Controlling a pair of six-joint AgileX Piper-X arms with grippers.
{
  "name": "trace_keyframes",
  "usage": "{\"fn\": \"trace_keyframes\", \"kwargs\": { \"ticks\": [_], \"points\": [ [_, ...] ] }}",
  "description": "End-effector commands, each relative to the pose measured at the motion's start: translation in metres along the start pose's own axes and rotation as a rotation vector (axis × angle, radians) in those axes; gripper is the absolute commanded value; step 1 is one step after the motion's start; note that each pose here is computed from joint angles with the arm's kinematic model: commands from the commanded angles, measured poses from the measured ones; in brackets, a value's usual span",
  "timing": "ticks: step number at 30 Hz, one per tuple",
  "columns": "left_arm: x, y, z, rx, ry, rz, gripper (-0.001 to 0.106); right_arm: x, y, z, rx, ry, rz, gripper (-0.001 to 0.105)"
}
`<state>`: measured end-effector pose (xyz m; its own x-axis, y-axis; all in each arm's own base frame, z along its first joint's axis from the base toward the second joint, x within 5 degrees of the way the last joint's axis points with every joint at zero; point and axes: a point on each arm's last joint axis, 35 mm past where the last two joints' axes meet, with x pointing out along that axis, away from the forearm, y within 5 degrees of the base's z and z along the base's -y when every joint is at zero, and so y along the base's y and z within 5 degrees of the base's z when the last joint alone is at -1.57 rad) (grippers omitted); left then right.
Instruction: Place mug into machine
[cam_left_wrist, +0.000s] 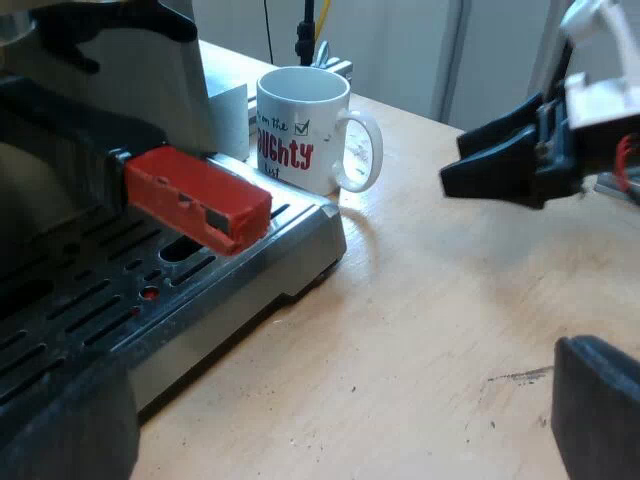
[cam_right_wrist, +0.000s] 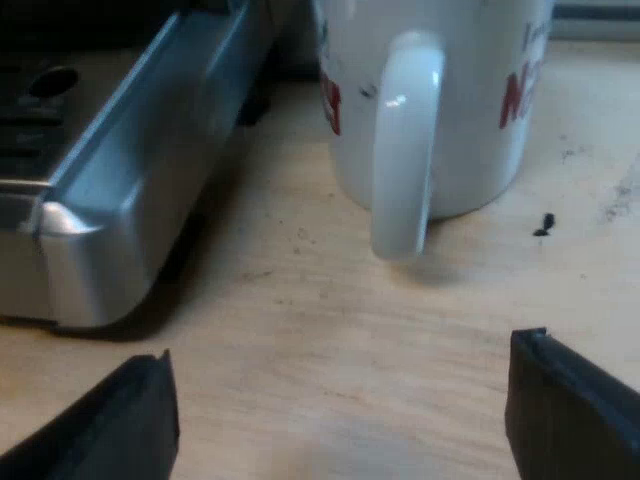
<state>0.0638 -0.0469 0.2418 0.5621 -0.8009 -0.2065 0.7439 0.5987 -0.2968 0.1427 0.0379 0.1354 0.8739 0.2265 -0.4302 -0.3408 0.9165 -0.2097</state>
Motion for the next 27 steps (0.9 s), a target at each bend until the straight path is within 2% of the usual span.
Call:
{"fn": "trace_keyframes", "kwargs": {
  "ticks": [1,11,21,24,26,27],
  "points": [
    [0.000,-0.001,0.003,0.010,-0.011,-0.014,0.085,0.013,-0.005,0.009,0.046,-0.094,-0.096,0.070],
    [0.000,-0.001,0.003,0.007,-0.011,-0.014,0.085,0.077,-0.009,0.029,0.061,-0.091,-0.102,0.070],
    [0.000,-0.001,0.003,0.007,-0.011,-0.014,0.085,0.107,-0.009,0.027,0.067,-0.030,-0.092,0.070],
    [0.000,-0.001,0.003,0.007,-0.011,-0.014,0.085,0.107,-0.009,0.026,0.067,-0.025,-0.094,0.058],
    [0.000,-0.001,0.003,0.007,-0.011,-0.014,0.085,0.107,-0.009,0.025,0.065,-0.016,-0.115,0.034],
    [0.000,-0.001,0.003,0.007,-0.011,-0.014,0.085,0.107,-0.009,0.025,0.063,-0.015,-0.118,0.027]
  ]
}}
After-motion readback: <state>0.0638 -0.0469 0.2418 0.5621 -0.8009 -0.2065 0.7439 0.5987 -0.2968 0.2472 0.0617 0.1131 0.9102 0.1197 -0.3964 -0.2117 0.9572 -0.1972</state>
